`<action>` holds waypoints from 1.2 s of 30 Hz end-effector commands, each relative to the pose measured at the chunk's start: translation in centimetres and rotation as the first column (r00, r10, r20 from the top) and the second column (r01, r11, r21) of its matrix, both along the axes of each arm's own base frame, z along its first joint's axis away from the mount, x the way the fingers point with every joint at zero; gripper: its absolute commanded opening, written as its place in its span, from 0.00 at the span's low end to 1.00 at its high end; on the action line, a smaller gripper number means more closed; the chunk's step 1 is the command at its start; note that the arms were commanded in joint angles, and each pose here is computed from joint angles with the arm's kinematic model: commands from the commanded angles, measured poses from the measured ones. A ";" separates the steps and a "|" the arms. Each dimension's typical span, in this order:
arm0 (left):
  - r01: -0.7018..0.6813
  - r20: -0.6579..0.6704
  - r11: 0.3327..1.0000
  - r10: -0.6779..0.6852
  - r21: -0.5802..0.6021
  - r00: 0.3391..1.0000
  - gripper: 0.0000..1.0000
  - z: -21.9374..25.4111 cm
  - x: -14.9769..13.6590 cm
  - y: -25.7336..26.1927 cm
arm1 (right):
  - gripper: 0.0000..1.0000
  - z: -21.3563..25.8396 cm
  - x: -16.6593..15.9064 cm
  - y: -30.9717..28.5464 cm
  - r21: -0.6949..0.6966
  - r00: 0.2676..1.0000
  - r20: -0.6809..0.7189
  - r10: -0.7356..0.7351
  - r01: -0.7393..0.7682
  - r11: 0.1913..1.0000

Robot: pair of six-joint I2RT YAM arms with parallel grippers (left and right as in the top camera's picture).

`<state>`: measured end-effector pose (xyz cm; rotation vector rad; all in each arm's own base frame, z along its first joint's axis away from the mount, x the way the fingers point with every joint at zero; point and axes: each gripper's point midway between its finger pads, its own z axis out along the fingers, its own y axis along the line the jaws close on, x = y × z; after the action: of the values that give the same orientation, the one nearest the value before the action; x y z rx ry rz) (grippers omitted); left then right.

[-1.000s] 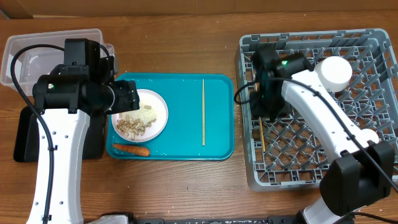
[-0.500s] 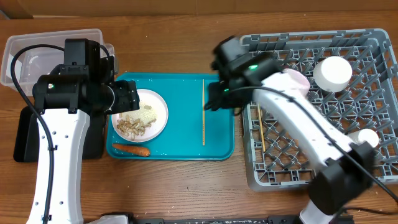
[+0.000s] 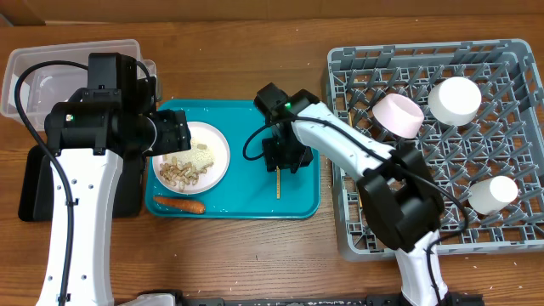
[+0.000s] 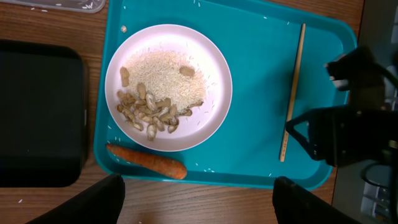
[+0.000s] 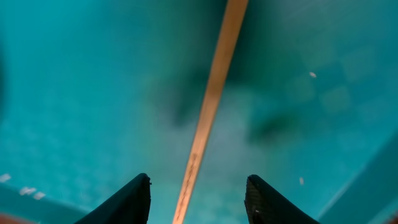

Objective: Sort waste into correct bins and load items into the dishwasher
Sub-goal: 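Reach the right gripper back to the tray and grasp the second chopstick, then carry the second chopstick into the rack's left edge and release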

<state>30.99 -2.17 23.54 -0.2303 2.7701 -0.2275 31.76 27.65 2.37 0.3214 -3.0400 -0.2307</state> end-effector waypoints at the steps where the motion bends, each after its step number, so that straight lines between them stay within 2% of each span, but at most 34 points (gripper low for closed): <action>1: -0.004 0.012 1.000 0.004 0.006 1.000 0.78 0.5 0.1 0.2 | 0.49 -1.7 0.0 -0.4 -0.041 1.000 -0.019 -0.024 0.023 0.999; 4: -0.004 0.012 1.000 0.004 0.006 1.000 0.78 0.4 0.1 0.2 | 0.43 -2.6 -0.3 -0.5 -0.056 0.999 -0.038 -0.023 0.020 0.998; 5: -0.004 0.012 1.000 0.004 0.006 1.000 0.78 0.4 0.1 0.2 | 0.38 -2.8 -0.3 -0.5 -0.060 0.999 -0.041 -0.022 0.020 0.998; 7: -0.004 0.012 1.000 0.004 0.006 1.000 0.78 0.4 0.1 0.2 | 0.20 -2.9 -0.3 -0.6 -0.063 0.999 -0.041 -0.023 0.020 0.998; 10: -0.004 0.012 1.000 0.004 0.006 1.000 0.78 0.5 0.1 0.2 | 0.04 -2.9 -0.4 -0.6 -0.066 0.999 -0.044 -0.026 0.023 0.998; 14: -0.004 0.010 1.000 0.004 0.006 1.000 0.79 0.4 0.1 0.2 | 0.04 -2.5 -0.6 -1.1 -0.074 0.998 -0.056 -0.033 0.029 0.997; 17: -0.004 0.008 1.000 0.004 0.006 1.000 0.78 0.4 0.0 0.2 | 0.04 -0.2 -0.1 -1.9 -0.069 0.997 -0.048 -0.053 0.049 0.996; 25: -0.004 0.006 1.000 0.004 0.006 1.000 0.78 0.4 0.0 0.2 | 0.04 12.2 2.6 -6.3 0.029 0.980 0.183 -0.077 0.072 0.997; 28: -0.004 0.006 1.000 0.004 0.006 1.000 0.79 0.4 0.0 0.2 | 0.04 15.0 2.6 -10.4 -0.013 0.962 0.234 -0.141 0.148 0.989; 30: -0.004 0.005 1.000 0.004 0.006 1.000 0.79 0.4 0.0 0.2 | 0.04 15.8 2.4 -13.3 -0.062 0.955 0.236 -0.177 0.197 0.979; 36: -0.005 0.005 1.000 0.005 0.006 1.000 0.79 0.4 -0.1 0.2 | 0.04 13.7 0.8 -17.2 -0.137 0.980 0.127 -0.155 0.172 0.976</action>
<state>30.75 -2.16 23.45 -0.2322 2.7803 -0.2264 33.12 11.31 18.71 -0.0109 -3.2563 -0.0743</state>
